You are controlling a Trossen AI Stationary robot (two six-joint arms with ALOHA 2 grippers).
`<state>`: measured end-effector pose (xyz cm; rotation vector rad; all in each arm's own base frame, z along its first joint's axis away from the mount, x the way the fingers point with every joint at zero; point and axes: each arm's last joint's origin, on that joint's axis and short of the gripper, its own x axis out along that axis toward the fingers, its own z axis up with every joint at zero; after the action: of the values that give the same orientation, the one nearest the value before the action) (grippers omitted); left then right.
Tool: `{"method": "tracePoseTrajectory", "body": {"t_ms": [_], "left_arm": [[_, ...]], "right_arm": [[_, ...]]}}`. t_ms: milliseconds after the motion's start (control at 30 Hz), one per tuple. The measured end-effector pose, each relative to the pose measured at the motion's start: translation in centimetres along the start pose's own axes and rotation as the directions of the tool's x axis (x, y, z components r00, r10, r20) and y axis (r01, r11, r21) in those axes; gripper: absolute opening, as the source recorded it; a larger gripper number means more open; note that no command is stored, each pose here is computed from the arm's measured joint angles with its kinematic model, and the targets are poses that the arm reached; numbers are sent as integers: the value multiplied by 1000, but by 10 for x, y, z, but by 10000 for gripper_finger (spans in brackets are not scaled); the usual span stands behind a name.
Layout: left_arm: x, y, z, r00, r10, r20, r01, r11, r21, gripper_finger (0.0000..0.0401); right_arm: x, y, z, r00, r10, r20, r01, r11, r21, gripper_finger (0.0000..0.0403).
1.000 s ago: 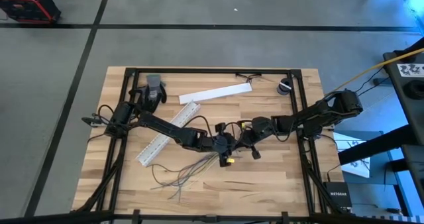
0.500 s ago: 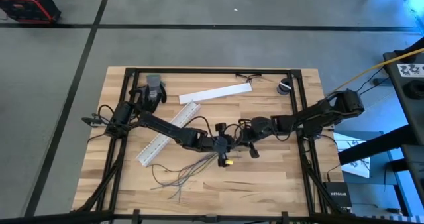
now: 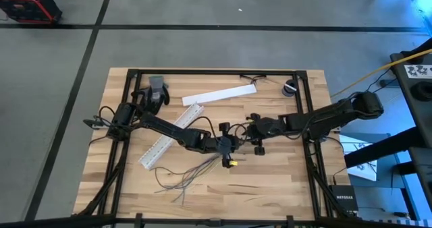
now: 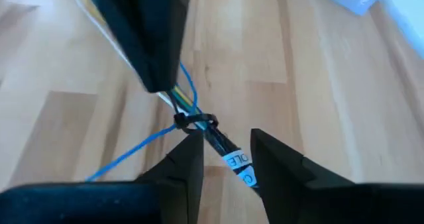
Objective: Ziptie cables
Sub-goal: Wrap the zip tie on the cables
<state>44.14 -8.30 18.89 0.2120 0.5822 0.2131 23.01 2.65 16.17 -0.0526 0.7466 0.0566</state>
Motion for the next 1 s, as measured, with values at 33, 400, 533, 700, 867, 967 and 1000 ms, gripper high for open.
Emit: {"method": "tracePoseTrajectory", "body": {"t_ms": [33,400,533,700,867,967,1000], "left_arm": [[1,1,0,1000,6,-1,-6,1000,-8,0],[4,12,0,998,70,-4,-70,994,-85,0],[5,12,2,997,72,16,-71,993,-96,0],[5,12,2,997,73,16,-70,991,-116,0],[5,13,3,997,73,21,-70,989,-127,0],[5,13,4,997,74,31,-69,989,-131,0],[5,13,4,997,74,31,-70,989,-131,0]], "right_arm": [[1,3,-3,1000,-24,8,24,1000,-6,115],[2,36,-25,943,-216,252,207,976,64,90],[8,39,-30,935,-243,258,231,970,77,89],[18,39,-32,911,-309,274,292,951,101,89],[25,40,-35,909,-314,274,294,949,114,85],[26,41,-34,904,-313,291,286,949,131,69],[26,41,-34,903,-312,296,284,949,134,61]]}}
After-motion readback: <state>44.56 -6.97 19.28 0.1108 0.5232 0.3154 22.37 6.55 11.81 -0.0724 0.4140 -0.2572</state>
